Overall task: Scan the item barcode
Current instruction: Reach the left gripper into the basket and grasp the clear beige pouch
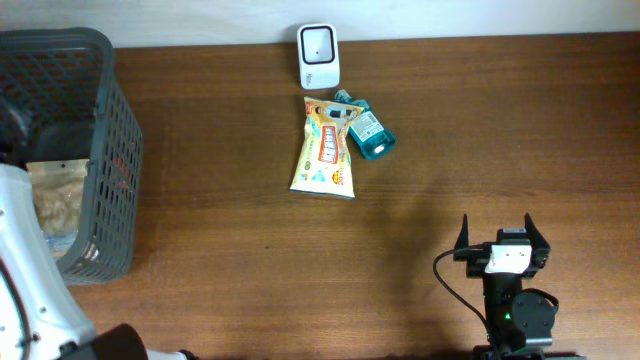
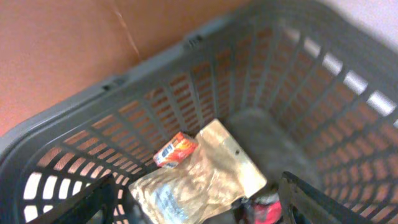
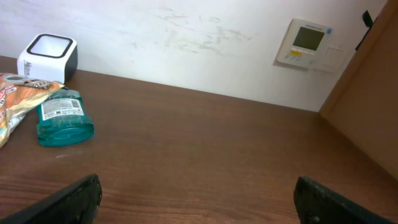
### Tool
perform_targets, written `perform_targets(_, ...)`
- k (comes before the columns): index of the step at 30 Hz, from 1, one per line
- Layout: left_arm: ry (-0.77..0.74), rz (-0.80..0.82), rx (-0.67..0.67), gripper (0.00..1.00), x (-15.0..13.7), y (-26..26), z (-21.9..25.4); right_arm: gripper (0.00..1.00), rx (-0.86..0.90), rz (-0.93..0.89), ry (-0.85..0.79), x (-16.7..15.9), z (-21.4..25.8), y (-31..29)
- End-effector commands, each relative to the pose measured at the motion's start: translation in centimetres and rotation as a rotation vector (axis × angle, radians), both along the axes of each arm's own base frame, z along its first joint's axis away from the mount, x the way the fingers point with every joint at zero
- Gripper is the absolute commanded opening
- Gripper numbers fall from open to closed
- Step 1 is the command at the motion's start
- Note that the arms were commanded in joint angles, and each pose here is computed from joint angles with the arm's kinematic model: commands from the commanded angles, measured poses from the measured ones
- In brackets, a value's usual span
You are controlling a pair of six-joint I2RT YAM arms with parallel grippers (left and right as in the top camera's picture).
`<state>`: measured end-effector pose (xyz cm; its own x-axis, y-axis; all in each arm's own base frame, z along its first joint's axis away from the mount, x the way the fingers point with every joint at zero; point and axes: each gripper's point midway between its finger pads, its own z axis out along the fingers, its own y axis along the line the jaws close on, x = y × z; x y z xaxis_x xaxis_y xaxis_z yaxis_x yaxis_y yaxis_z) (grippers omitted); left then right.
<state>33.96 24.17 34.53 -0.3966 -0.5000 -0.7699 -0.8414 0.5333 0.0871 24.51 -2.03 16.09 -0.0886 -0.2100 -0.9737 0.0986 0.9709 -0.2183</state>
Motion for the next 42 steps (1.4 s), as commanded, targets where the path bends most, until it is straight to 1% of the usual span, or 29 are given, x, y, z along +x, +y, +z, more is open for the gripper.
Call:
perform_targets(1, 0.161, -0.157, -0.071, 0.78, 2.0, -0.1, -4.8, 0.98, -0.001, -0.01, 0.007, 0.0, -0.4, -0.1)
perform_targets(5, 0.338, -0.213, -0.124, 0.82, 2.9, 0.2, -10.3, 0.98, -0.001, -0.01, 0.007, 0.0, -0.4, -0.1)
perform_targets(6, 0.392, -0.229, -0.143, 0.88, 3.1, 0.3, -12.0, 0.98, -0.001, -0.01, 0.007, 0.0, -0.4, -0.1)
perform_targets(7, 0.443, -0.247, -0.159, 0.89, 3.1, 0.4, -13.6, 0.98, -0.001, -0.01, 0.007, 0.0, -0.4, -0.1)
perform_targets(8, 0.479, -0.262, -0.169, 0.89, 3.0, 0.3, -14.6, 0.98, -0.001, -0.01, 0.007, 0.0, -0.4, -0.1)
perform_targets(10, 0.588, -0.309, -0.206, 0.9, 2.8, 0.3, -18.1, 0.98, -0.001, -0.01, 0.007, 0.0, -0.4, -0.1)
perform_targets(12, 0.658, -0.323, -0.244, 0.9, 2.5, 0.1, -21.0, 0.98, -0.001, -0.01, 0.007, 0.0, -0.4, -0.1)
perform_targets(16, 0.753, -0.322, -0.286, 0.9, 1.7, 0.0, -24.9, 0.98, -0.001, -0.01, 0.007, 0.0, -0.4, -0.1)
perform_targets(20, 0.852, -0.298, -0.292, 0.9, 0.2, 0.4, -27.8, 0.99, -0.001, -0.01, 0.007, 0.0, -0.4, -0.1)
perform_targets(22, 0.866, -0.298, -0.297, 0.91, 0.0, 0.3, -29.0, 0.98, -0.001, -0.01, 0.007, 0.0, -0.4, -0.1)
perform_targets(26, 0.874, -0.295, -0.298, 0.9, -0.6, 0.2, -31.1, 0.98, -0.001, -0.01, 0.007, 0.0, -0.4, -0.1)
perform_targets(27, 0.87, -0.292, -0.297, 0.91, -0.7, 0.3, -31.5, 0.98, -0.001, -0.01, 0.007, 0.0, -0.4, -0.1)
perform_targets(28, 0.859, -0.288, -0.293, 0.93, -0.6, 0.4, -31.9, 0.98, -0.001, -0.01, 0.007, 0.0, -0.4, -0.1)
perform_targets(31, 0.817, -0.261, -0.277, 0.93, -0.8, 1.5, -33.2, 0.98, -0.001, -0.01, 0.007, 0.0, -0.4, -0.1)
perform_targets(33, 0.798, -0.244, -0.275, 0.89, -1.1, 2.1, -33.9, 0.98, -0.001, -0.01, 0.007, 0.0, -0.4, -0.1)
perform_targets(35, 0.776, -0.239, -0.29, 0.79, -1.4, 2.3, -34.7, 0.98, -0.001, -0.01, 0.007, 0.0, -0.4, -0.1)
perform_targets(36, 0.765, -0.238, -0.298, 0.76, -1.5, 2.3, -35.0, 0.99, -0.001, -0.01, 0.007, 0.0, -0.4, -0.1)
perform_targets(40, 0.683, -0.252, -0.34, 0.74, -1.0, 2.4, -36.0, 0.98, -0.001, -0.01, 0.007, 0.0, -0.4, -0.1)
perform_targets(42, 0.657, -0.258, -0.357, 0.59, -0.8, 2.4, -36.3, 0.98, -0.001, -0.01, 0.007, 0.0, -0.4, -0.1)
